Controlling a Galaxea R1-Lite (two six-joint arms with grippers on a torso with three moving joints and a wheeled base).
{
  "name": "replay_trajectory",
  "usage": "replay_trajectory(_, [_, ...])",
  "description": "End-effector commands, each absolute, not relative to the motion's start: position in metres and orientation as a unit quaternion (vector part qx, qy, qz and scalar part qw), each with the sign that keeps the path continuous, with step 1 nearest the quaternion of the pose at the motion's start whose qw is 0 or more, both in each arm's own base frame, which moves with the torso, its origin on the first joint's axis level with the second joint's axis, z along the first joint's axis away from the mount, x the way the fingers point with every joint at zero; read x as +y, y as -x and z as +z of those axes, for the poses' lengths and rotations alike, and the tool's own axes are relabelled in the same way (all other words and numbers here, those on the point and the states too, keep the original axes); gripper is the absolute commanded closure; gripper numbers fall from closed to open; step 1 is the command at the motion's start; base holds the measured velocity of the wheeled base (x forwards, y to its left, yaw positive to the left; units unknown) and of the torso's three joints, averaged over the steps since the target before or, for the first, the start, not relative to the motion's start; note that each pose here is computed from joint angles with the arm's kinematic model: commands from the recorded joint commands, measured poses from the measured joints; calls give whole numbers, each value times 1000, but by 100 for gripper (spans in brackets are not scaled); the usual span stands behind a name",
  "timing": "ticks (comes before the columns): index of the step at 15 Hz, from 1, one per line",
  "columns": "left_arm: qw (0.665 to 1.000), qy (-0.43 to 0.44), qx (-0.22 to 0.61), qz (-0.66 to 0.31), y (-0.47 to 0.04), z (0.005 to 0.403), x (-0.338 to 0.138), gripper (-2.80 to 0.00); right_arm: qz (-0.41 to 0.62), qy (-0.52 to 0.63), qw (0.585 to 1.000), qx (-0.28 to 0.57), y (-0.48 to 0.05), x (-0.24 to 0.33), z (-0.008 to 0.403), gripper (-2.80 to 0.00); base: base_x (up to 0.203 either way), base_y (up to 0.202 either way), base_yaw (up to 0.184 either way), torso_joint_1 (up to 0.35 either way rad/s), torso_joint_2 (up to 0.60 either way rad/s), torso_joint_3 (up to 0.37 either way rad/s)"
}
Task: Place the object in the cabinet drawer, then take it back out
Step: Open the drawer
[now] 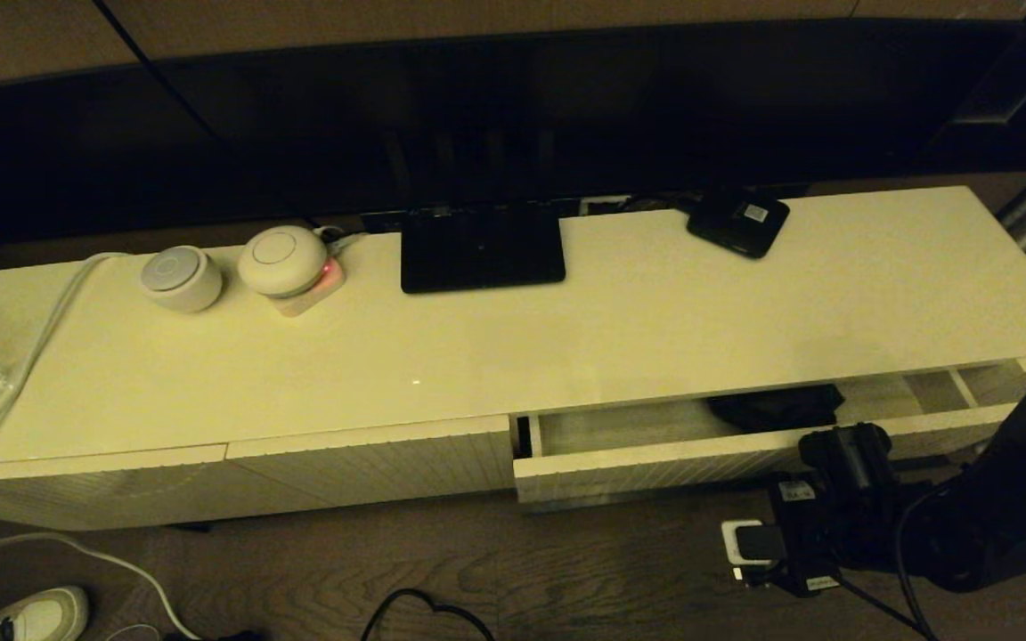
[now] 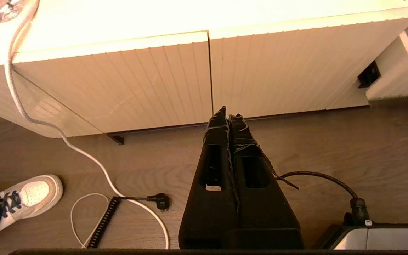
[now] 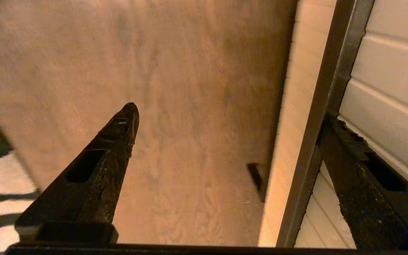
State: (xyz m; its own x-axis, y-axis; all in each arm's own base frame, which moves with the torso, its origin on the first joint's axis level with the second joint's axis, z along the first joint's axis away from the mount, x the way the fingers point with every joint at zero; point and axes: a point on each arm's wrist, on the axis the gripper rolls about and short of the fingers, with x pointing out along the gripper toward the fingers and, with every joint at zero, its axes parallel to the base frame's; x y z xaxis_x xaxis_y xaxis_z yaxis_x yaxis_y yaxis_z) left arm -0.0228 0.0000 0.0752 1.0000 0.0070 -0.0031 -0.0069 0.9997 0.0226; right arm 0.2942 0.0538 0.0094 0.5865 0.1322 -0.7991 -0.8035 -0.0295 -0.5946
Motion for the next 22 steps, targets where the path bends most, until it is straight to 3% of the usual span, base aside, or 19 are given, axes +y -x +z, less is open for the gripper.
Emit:
replay_trajectory(1, [1000,-12,3,4,23,74,0,0,375,618,634,275,-280,53,11,-280,0,0,0,0,0,0])
replay_trajectory(9, [1000,-12,3,4,23,74,0,0,385,614,635,269,-236,46,18,-280,0,0,0,0,0,0])
replay_trajectory(16, [1000,-12,3,4,23,74,0,0,337,624,670,219,-214,41,66,-280,0,0,0,0,0,0])
replay_trajectory(17, [1000,-12,3,4,23,74,0,0,332,625,673,213,-206,39,75,0,0,0,0,0,0,0])
replay_trajectory(22, [1000,-12,3,4,23,74,0,0,316,612,692,216,-149,27,125,0,0,0,0,0,0,0])
